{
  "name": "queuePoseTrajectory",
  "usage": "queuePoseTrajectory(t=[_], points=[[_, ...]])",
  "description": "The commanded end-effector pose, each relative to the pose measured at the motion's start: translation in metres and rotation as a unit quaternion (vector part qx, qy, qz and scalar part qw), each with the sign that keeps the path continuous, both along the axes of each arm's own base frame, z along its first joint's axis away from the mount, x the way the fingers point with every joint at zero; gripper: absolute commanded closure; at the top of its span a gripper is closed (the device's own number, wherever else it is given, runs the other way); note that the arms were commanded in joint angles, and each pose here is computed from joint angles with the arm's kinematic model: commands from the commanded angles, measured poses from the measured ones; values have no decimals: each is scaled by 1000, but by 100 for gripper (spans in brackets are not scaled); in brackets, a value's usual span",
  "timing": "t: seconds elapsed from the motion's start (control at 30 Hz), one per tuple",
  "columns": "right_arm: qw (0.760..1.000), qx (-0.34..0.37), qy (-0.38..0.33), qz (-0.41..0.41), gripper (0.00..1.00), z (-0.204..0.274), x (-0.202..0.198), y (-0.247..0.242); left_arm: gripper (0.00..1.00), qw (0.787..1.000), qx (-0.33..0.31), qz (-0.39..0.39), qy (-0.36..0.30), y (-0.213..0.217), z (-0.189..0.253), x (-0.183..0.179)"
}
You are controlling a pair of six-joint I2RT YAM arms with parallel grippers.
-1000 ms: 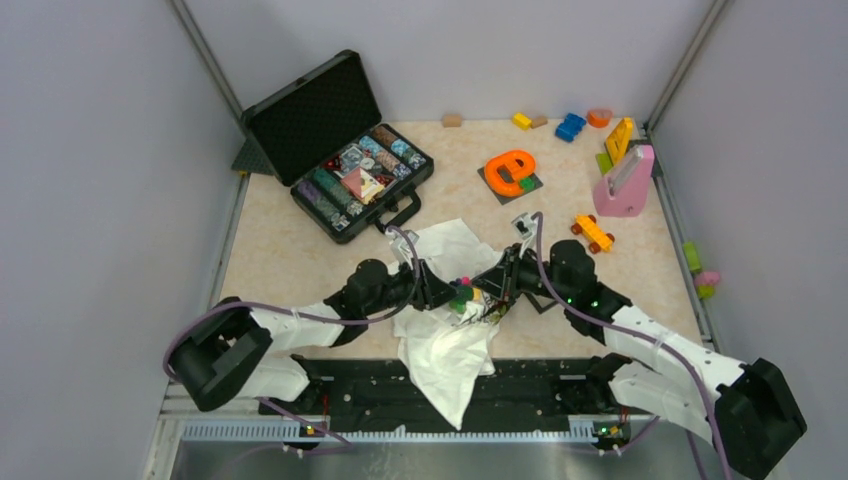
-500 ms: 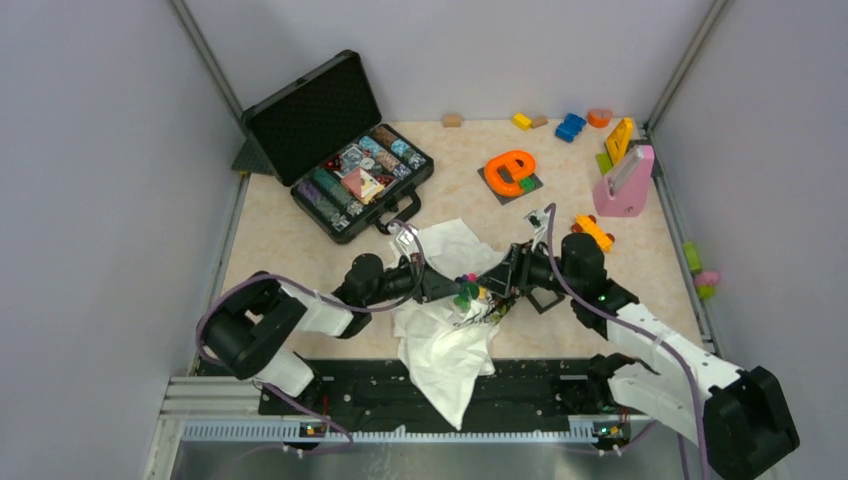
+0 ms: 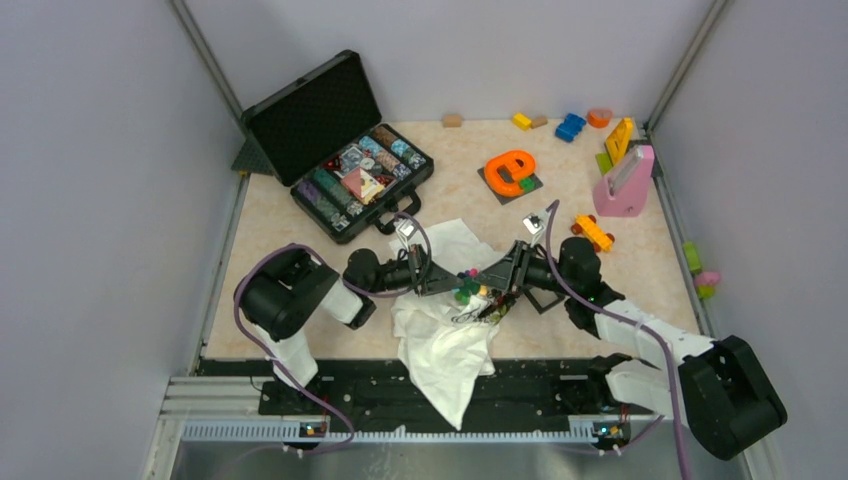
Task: Remove the brooch from the garment
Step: Remove the brooch from the clothes.
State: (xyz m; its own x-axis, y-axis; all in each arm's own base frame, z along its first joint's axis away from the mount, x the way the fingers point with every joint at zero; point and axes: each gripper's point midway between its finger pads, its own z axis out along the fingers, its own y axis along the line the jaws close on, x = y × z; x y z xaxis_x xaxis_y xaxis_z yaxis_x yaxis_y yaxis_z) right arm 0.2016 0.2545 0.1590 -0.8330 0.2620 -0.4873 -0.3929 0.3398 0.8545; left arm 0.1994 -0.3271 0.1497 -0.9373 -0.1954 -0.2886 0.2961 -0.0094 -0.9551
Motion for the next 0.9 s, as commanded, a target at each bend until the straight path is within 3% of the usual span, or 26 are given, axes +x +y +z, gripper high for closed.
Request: queuePoseTrajectory(t=[0.0,0.87], points=[[998,66,-8,6,67,37,-2,7,100,997,-54,-8,-58,-2,34,1],[999,50,3,15,72,34,-2,12,100,997,-56,-9,-56,-3,36,0]])
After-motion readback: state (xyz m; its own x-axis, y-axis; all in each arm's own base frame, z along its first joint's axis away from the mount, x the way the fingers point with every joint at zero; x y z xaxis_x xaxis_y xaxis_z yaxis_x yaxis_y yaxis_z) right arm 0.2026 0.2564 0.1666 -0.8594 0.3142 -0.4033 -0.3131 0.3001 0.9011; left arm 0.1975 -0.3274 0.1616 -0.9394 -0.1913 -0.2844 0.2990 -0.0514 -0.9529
